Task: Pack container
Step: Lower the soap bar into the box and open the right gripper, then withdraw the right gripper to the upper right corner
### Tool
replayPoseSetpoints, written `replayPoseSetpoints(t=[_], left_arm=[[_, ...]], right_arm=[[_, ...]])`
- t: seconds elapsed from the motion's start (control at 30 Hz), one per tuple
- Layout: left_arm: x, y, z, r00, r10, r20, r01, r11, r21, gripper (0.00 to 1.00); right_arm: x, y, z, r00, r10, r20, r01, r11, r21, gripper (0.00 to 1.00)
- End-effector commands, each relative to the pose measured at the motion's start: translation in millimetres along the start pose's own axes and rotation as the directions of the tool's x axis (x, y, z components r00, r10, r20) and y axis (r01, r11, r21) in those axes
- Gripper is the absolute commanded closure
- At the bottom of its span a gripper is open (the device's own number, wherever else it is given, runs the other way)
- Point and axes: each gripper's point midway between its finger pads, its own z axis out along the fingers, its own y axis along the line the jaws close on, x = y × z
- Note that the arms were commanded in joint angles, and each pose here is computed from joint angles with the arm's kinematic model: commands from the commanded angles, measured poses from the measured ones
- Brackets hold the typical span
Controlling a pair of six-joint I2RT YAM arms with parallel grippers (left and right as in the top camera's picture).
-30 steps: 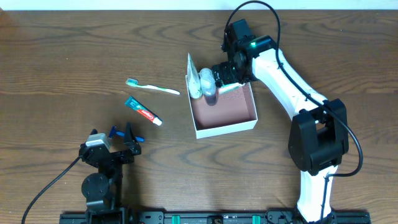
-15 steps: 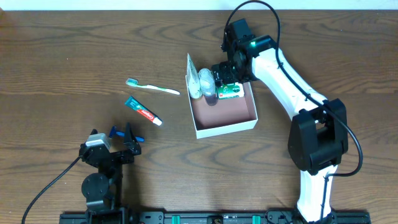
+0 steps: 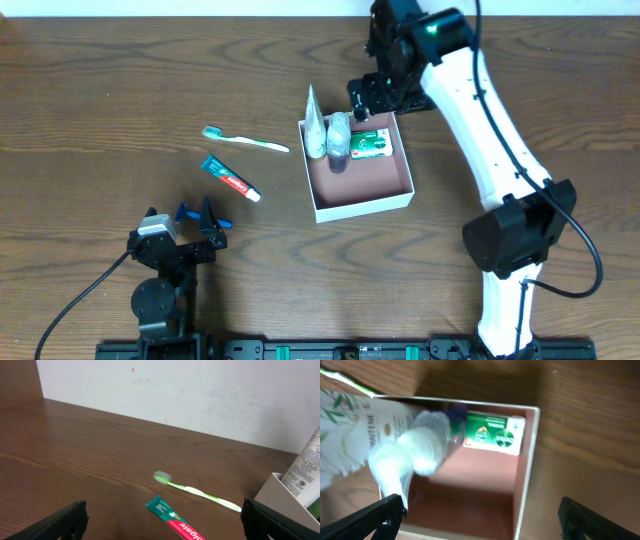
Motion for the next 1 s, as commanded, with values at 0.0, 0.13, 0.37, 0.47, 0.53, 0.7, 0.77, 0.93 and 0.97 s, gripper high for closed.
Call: replayPoseSetpoints(t=[0.0,0.13,0.37,0.47,0.53,0.7,0.77,0.93,0.97], left_arm=[[15.5,0.9,1.5,0.999,-0.007,-0.042,0.007,1.0,0.006,0.02],[15.5,0.9,1.5,0.999,-0.007,-0.042,0.007,1.0,0.006,0.02],[15.5,0.9,1.5,0.999,-0.007,-0.042,0.007,1.0,0.006,0.02],[15.5,0.9,1.5,0.999,-0.007,-0.042,0.007,1.0,0.006,0.02],[15.5,0.9,1.5,0.999,-0.007,-0.042,0.007,1.0,0.006,0.02],[15.4,1.4,1.5,0.999,-0.006,-0.041,0.006,1.0,0.003,0.02],[15.4,1.4,1.5,0.999,-0.006,-0.041,0.006,1.0,0.003,0.02],[15.4,1.3,1.5,0.999,-0.006,-0.041,0.006,1.0,0.004,0.02],[15.4,1.3,1.5,0.999,-0.006,-0.041,0.006,1.0,0.004,0.02]], right_arm=[[-6.1,-20.7,-15.9,0.999,0.048,0.026,-0.048,0.999,0.009,0.01],[-5.9,-50.2,-22.9,0.994,0.104,0.02,-0.104,0.994,0.025,0.01],[-6.8,-123.3,-31.9,0.968,0.249,0.038,-0.251,0.966,0.055,0.01],[-3.4,-156.4,-36.6,0.948,0.316,0.049,-0.319,0.945,0.067,0.01],[2.3,-178.1,-39.9,0.932,0.36,0.049,-0.363,0.928,0.086,0.01],[14.6,-219.6,-44.3,0.892,0.45,0.054,-0.453,0.886,0.102,0.01],[19.2,-230.3,-44.9,0.88,0.472,0.052,-0.475,0.874,0.106,0.01],[31.9,-250.2,-48.0,0.876,0.481,0.04,-0.48,0.862,0.162,0.01],[33.1,-252.9,-48.6,0.875,0.482,0.042,-0.482,0.859,0.174,0.01]])
